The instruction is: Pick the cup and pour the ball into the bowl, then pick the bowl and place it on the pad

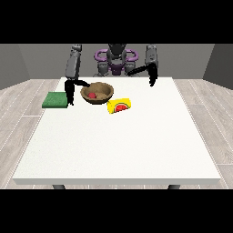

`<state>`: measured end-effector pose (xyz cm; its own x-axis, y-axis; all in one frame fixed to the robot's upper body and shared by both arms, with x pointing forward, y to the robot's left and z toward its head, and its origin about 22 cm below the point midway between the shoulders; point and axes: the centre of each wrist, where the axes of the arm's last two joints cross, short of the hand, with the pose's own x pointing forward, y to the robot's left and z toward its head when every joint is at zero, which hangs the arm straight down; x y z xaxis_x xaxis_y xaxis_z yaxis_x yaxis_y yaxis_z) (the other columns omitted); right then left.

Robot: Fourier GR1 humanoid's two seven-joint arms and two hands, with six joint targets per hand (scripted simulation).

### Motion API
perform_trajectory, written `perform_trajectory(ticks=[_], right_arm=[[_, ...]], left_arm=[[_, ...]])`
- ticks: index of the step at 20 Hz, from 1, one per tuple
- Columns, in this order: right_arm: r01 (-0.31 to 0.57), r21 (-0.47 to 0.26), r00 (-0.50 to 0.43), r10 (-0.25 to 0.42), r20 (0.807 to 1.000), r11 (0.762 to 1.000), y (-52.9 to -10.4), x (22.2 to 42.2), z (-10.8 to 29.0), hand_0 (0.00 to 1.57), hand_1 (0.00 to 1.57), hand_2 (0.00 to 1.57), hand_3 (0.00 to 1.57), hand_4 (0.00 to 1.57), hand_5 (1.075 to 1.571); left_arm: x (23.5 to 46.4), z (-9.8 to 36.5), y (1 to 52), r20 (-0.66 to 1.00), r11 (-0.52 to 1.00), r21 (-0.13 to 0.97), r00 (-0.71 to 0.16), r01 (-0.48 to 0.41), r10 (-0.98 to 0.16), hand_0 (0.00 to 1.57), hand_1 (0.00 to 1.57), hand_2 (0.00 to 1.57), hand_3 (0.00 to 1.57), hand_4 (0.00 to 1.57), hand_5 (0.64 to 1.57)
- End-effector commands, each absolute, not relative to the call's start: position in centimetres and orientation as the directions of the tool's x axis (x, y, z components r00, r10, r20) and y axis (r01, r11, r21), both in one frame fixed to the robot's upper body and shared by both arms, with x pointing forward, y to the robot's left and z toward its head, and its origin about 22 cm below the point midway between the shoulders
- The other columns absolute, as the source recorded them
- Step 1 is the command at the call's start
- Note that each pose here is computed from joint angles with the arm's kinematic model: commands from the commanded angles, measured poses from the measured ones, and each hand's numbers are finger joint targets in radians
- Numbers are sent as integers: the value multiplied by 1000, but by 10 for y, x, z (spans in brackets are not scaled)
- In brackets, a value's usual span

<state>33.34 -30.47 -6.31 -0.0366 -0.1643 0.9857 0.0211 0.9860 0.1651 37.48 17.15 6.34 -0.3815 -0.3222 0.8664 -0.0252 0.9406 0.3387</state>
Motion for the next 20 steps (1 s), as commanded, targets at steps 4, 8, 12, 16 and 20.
perform_trajectory(ticks=[4,8,12,16,20], right_arm=[[109,222,-12,-222,975,969,-306,312,-91,0,0,0,0,151,1525],[92,247,3,-248,969,965,-270,326,-87,0,0,0,0,242,1532],[58,268,31,-270,962,962,-259,342,-69,0,0,0,0,357,1545],[74,259,48,-263,964,963,-240,346,-71,0,0,0,0,384,1552],[110,236,122,-249,961,966,-236,334,-88,0,0,0,0,375,1550]], left_arm=[[368,81,156,846,934,356,-429,16,-315,0,0,0,0,0,1558],[375,90,165,846,929,370,-421,19,-328,0,0,0,0,0,1561],[375,69,194,880,944,330,-354,-22,-316,0,0,0,0,0,1563],[368,65,187,887,941,339,-340,18,-313,0,0,0,0,0,1564],[363,59,193,885,942,335,-354,30,-304,0,0,0,0,0,1566]])
